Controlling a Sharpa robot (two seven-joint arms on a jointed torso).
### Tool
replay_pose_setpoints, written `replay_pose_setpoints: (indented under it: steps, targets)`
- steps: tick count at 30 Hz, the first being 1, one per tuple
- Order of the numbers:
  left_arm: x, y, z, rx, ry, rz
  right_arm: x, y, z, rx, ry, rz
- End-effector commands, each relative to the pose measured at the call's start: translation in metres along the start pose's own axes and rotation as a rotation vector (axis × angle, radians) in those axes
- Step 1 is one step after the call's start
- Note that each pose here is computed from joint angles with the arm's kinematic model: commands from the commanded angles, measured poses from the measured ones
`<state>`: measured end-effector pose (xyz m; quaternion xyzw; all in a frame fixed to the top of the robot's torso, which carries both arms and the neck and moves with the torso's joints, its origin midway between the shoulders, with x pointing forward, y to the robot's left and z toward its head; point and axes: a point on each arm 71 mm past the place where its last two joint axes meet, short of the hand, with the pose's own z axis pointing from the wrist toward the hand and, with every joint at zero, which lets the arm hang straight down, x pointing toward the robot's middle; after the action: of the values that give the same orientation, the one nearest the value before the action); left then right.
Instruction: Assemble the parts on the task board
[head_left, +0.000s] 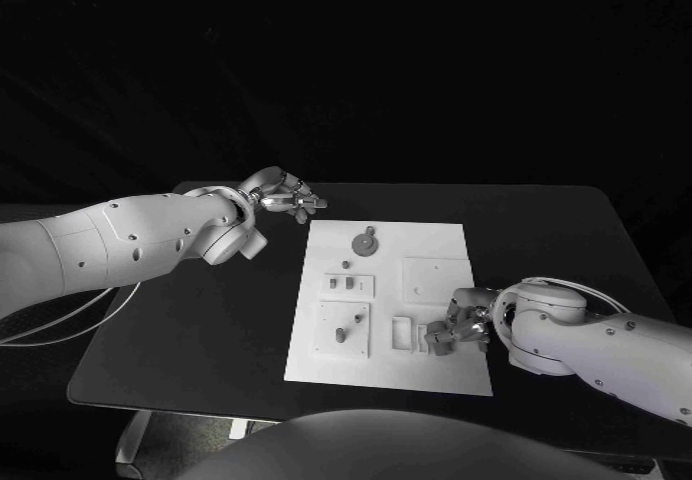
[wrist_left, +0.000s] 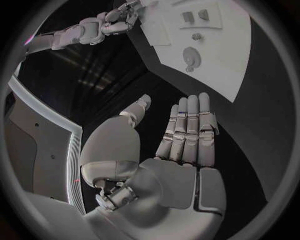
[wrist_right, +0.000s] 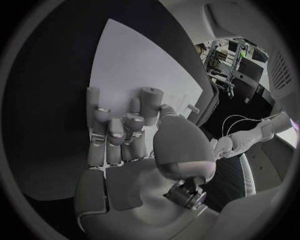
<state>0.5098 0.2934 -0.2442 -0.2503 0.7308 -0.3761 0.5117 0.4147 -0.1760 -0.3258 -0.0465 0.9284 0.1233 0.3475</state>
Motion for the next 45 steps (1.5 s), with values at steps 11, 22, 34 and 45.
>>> replay_pose_setpoints:
  steps: [11, 22, 34, 45]
  targets:
    - [0.0003, -0.0015, 0.0006, 0.003, -0.004, 0.003, 0.001, -0.005, -0.007, -0.003, 0.018, 0.153]
    - [0.0004, -0.0014, 0.0004, -0.001, -0.004, 0.005, -0.009, -0.001, -0.013, -0.021, -0.007, 0.237]
    - [0.0000, -0.0011, 0.0004, -0.003, -0.004, 0.005, -0.012, 0.008, -0.015, -0.033, 0.010, 0.269]
    - [-0.0004, -0.0006, 0.0001, -0.006, -0.006, 0.005, -0.013, 0.015, -0.017, -0.044, 0.012, 0.277]
